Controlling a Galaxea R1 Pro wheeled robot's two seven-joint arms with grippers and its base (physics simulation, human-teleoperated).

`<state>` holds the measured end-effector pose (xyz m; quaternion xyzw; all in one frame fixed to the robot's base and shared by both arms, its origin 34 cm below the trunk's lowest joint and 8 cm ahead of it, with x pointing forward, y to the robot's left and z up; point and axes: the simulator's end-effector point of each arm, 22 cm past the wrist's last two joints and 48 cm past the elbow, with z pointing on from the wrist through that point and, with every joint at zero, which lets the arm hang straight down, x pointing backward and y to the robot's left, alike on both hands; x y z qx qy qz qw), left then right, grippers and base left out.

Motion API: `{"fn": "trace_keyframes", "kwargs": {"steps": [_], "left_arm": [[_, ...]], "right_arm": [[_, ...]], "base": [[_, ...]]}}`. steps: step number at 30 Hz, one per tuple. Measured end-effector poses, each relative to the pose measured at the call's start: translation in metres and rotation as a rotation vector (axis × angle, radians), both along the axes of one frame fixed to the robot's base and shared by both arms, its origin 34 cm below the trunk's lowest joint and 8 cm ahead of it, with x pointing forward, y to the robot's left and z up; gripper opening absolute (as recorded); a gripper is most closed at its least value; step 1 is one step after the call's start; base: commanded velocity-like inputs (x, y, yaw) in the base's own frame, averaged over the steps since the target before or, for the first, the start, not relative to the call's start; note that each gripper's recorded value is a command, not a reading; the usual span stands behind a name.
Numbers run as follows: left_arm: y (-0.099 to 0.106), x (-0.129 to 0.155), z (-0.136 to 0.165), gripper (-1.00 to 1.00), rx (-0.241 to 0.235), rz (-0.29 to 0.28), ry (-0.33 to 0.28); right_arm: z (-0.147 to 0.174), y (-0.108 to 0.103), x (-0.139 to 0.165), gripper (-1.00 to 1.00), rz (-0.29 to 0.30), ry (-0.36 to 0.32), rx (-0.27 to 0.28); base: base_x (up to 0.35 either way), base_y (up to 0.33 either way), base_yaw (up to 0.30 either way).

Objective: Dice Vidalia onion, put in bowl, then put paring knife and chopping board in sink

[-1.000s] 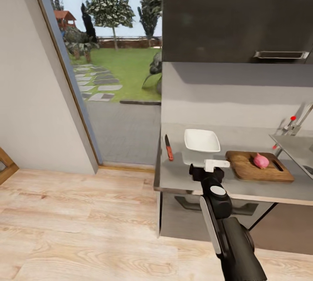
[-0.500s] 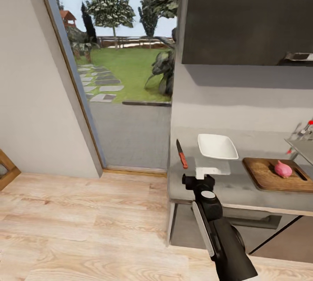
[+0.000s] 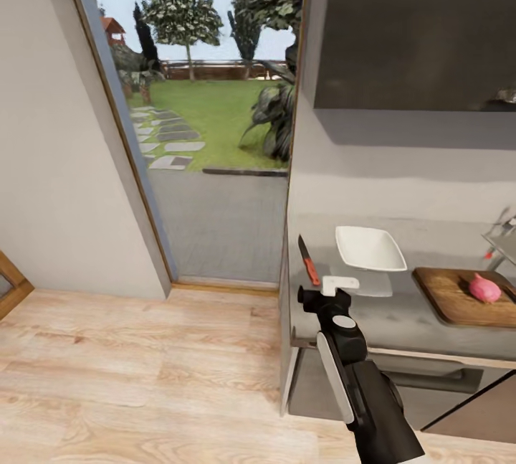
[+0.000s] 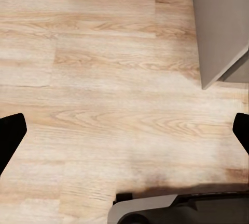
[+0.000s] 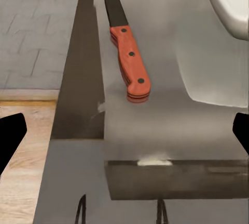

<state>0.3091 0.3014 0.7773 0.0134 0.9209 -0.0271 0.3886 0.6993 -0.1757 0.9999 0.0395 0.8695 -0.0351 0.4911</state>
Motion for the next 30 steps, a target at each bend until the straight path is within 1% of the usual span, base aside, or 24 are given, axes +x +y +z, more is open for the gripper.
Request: {"fn": "trace_keyframes", "kwargs": {"steps": [3, 6, 10, 13, 22, 28, 30], "left_arm": [[0.000, -0.001, -0.001, 1.00, 0.000, 0.001, 0.002], [0.000, -0.002, -0.001, 1.00, 0.000, 0.002, 0.004], [-0.002, -0.001, -0.001, 1.00, -0.002, 0.002, 0.003], [-0.008, -0.002, -0.003, 1.00, -0.013, 0.011, 0.007], [-0.007, -0.009, -0.008, 1.00, -0.008, 0.015, 0.025], [-0.006, -0.014, -0.012, 1.00, -0.005, 0.017, 0.037], [-0.009, -0.017, -0.015, 1.00, -0.009, 0.021, 0.044]], "right_arm": [[0.001, -0.001, 0.000, 1.00, -0.002, -0.004, 0.002], [0.002, -0.001, 0.001, 1.00, -0.003, -0.009, 0.004], [0.002, -0.001, 0.002, 1.00, -0.002, -0.015, 0.003], [0.007, -0.001, 0.005, 1.00, -0.007, -0.040, 0.005], [0.009, -0.003, 0.005, 1.00, -0.012, -0.045, 0.003], [0.007, -0.011, 0.005, 1.00, -0.014, -0.045, -0.013], [0.007, -0.014, 0.005, 1.00, -0.014, -0.044, -0.020]], "base": [[0.269, 0.001, 0.000], [0.090, 0.000, 0.000], [0.030, 0.000, 0.000], [0.003, 0.000, 0.000], [0.011, -0.002, 0.000], [0.122, -0.106, 0.000], [0.121, -0.096, 0.000]]}}
